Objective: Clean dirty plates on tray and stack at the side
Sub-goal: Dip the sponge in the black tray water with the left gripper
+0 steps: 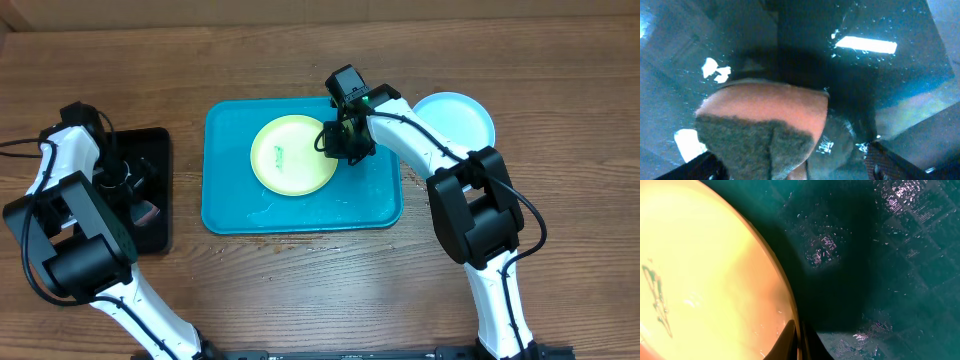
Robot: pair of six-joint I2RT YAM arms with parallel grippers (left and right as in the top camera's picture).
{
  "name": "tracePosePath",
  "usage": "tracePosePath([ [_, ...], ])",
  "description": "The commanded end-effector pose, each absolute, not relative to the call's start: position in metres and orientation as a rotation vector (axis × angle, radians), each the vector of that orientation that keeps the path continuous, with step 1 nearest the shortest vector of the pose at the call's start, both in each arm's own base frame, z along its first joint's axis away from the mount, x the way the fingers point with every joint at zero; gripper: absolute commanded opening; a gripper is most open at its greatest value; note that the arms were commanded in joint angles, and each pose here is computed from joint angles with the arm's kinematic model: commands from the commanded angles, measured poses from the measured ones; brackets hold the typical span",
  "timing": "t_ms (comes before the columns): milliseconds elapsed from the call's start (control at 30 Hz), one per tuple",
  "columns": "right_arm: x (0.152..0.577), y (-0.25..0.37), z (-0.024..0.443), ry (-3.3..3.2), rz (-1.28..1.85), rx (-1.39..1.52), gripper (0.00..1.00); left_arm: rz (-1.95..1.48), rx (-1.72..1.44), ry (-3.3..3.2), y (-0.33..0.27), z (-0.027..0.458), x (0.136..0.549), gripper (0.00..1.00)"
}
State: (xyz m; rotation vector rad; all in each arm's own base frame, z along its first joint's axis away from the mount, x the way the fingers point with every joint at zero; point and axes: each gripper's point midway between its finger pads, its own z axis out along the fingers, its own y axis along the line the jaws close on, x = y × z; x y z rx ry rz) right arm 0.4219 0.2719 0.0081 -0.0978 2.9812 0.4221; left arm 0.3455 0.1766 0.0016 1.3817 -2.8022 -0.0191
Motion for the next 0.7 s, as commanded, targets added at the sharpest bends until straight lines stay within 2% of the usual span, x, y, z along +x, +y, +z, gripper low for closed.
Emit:
tracePosePath([
  [0,0.399,0.271,-0.024,3.065,0.358,-0.118,0.04,-0.068,1.366,-2.743,0.179,-0.016,0.333,0.73],
  [100,0.401,0.272,-0.024,3.060,0.362,-0.118,0.04,-0.071,1.369,-2.749,0.180,-0.015,0.334,0.52],
  [167,0.401,0.272,-0.024,3.057,0.363,-0.118,0.04,-0.071,1.370,-2.752,0.181,-0.013,0.336,0.31],
  [233,0.401,0.272,-0.024,3.057,0.363,-0.118,0.04,-0.067,1.371,-2.753,0.181,-0.011,0.337,0.19],
  [267,0.401,0.272,-0.024,3.058,0.363,-0.119,0.04,-0.067,1.372,-2.754,0.182,-0.009,0.338,0.09],
  [300,0.401,0.272,-0.024,3.057,0.363,-0.118,0.04,-0.067,1.371,-2.755,0.182,-0.007,0.339,0.04],
  [500,0.401,0.273,-0.023,3.055,0.366,-0.122,0.04,0.011,1.369,-2.755,0.178,0.027,0.350,0.04],
  [567,0.401,0.274,-0.023,3.055,0.366,-0.123,0.08,0.086,1.364,-2.783,0.173,0.048,0.360,0.04],
  [667,0.401,0.274,-0.023,3.055,0.366,-0.123,0.04,0.252,1.296,-2.885,0.162,0.084,0.377,0.04],
])
